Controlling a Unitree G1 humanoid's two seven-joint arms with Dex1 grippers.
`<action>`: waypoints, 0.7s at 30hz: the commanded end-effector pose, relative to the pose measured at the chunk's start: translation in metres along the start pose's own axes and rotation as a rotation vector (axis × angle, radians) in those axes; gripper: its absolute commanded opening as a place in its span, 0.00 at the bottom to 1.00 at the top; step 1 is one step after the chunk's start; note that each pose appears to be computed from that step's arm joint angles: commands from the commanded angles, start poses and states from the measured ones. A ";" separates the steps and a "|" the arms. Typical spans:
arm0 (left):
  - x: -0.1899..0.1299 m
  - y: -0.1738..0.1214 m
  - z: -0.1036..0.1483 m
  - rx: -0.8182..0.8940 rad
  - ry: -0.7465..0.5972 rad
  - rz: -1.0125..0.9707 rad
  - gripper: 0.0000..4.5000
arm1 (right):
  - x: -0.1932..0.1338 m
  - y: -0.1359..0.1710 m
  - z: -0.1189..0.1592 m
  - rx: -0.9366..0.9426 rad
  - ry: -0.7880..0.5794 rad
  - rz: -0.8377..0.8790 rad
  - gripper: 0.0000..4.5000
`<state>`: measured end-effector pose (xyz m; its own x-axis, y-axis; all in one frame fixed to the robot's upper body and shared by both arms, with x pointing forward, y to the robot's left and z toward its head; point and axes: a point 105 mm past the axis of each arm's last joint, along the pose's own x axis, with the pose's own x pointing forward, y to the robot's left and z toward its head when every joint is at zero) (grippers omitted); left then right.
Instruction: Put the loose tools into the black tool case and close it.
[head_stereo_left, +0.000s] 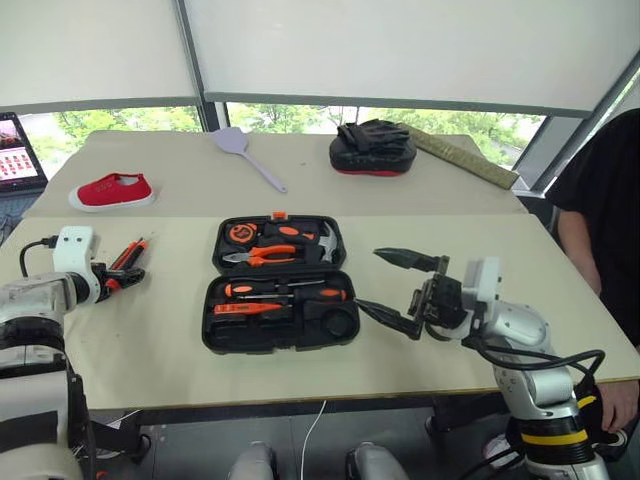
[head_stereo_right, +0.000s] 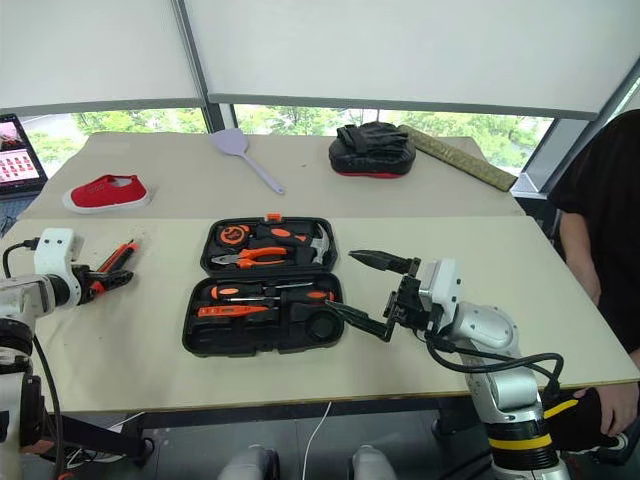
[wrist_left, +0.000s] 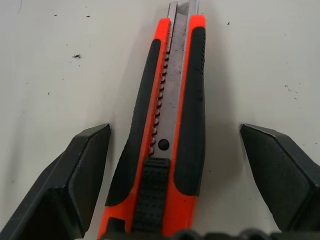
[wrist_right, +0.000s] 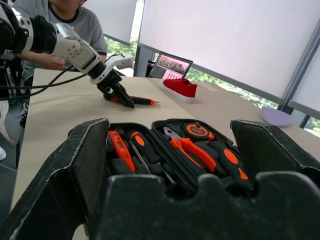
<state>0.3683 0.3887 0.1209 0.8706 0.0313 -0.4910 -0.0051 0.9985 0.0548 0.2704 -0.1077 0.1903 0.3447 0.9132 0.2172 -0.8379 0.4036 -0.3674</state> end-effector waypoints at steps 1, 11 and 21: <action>0.002 -0.001 -0.007 -0.007 0.018 -0.020 0.84 | -0.004 -0.003 0.013 -0.031 -0.026 -0.012 1.00; -0.017 -0.016 0.039 0.060 -0.339 -0.223 0.39 | -0.008 -0.004 0.013 -0.022 -0.009 0.008 1.00; -0.110 -0.178 0.028 0.827 -0.376 -1.141 0.39 | -0.039 -0.009 0.009 -0.017 0.106 0.054 1.00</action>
<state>0.3012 0.2302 0.1830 0.3928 -0.8574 -0.3325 0.9025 0.2900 0.3183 0.2639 -0.1413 0.1864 0.3477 0.9329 0.0940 -0.8587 0.3571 -0.3676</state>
